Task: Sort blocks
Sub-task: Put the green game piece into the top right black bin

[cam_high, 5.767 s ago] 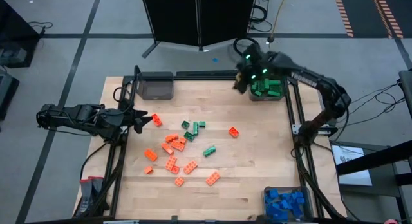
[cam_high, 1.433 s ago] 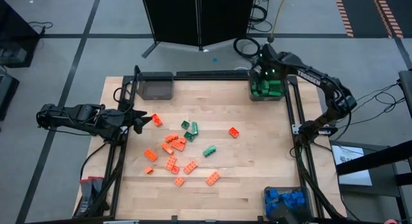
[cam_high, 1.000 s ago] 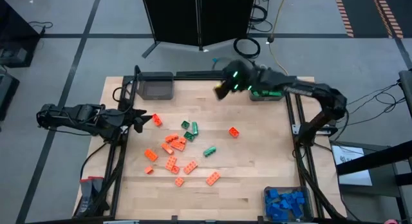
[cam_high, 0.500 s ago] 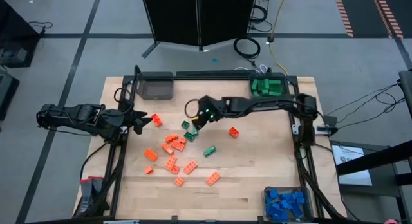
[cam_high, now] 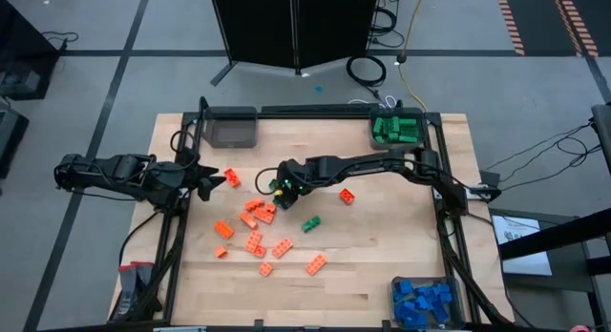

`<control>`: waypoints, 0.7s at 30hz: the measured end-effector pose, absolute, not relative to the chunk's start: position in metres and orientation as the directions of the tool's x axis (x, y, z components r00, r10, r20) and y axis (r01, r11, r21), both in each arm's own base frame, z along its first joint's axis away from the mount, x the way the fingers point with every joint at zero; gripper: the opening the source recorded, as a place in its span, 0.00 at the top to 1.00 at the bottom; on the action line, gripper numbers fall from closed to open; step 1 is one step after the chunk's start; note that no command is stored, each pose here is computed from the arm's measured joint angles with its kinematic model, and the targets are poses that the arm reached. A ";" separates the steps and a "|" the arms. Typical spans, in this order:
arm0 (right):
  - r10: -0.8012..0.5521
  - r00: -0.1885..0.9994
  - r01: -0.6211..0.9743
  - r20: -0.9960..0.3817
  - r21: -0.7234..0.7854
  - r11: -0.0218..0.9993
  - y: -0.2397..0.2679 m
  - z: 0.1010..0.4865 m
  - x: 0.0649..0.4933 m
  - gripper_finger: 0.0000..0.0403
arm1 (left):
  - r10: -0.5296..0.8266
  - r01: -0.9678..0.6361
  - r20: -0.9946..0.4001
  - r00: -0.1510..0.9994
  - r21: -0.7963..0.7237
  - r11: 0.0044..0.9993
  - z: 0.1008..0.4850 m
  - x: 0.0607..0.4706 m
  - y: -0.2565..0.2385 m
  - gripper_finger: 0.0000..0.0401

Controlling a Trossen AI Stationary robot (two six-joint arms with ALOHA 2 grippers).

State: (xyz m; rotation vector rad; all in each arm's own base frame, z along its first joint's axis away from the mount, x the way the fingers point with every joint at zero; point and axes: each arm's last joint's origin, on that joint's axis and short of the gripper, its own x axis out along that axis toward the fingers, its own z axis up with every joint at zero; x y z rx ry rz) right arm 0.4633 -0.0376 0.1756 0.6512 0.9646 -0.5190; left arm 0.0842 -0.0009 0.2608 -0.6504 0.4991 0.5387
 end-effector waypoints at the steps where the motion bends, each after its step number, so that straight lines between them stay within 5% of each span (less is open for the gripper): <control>1: -0.115 0.462 0.670 -0.880 0.261 0.695 -0.037 0.174 0.462 0.48 | 0.304 -0.603 -0.585 0.752 -0.424 0.676 0.261 0.084 -0.001 0.39; 8: -0.109 0.466 0.660 -0.878 0.264 0.703 -0.042 0.175 0.462 0.48 | 0.296 -0.598 -0.587 0.753 -0.424 0.680 0.261 0.084 -0.001 0.39; 16: 0.101 0.480 0.561 -0.872 0.393 0.729 -0.049 0.203 0.461 0.48 | 0.296 -0.598 -0.587 0.754 -0.424 0.680 0.261 0.084 -0.001 0.39; 21: -0.019 0.494 0.637 -0.869 0.346 0.689 -0.069 0.218 0.462 0.48 | 0.297 -0.598 -0.586 0.754 -0.425 0.680 0.261 0.084 -0.001 0.39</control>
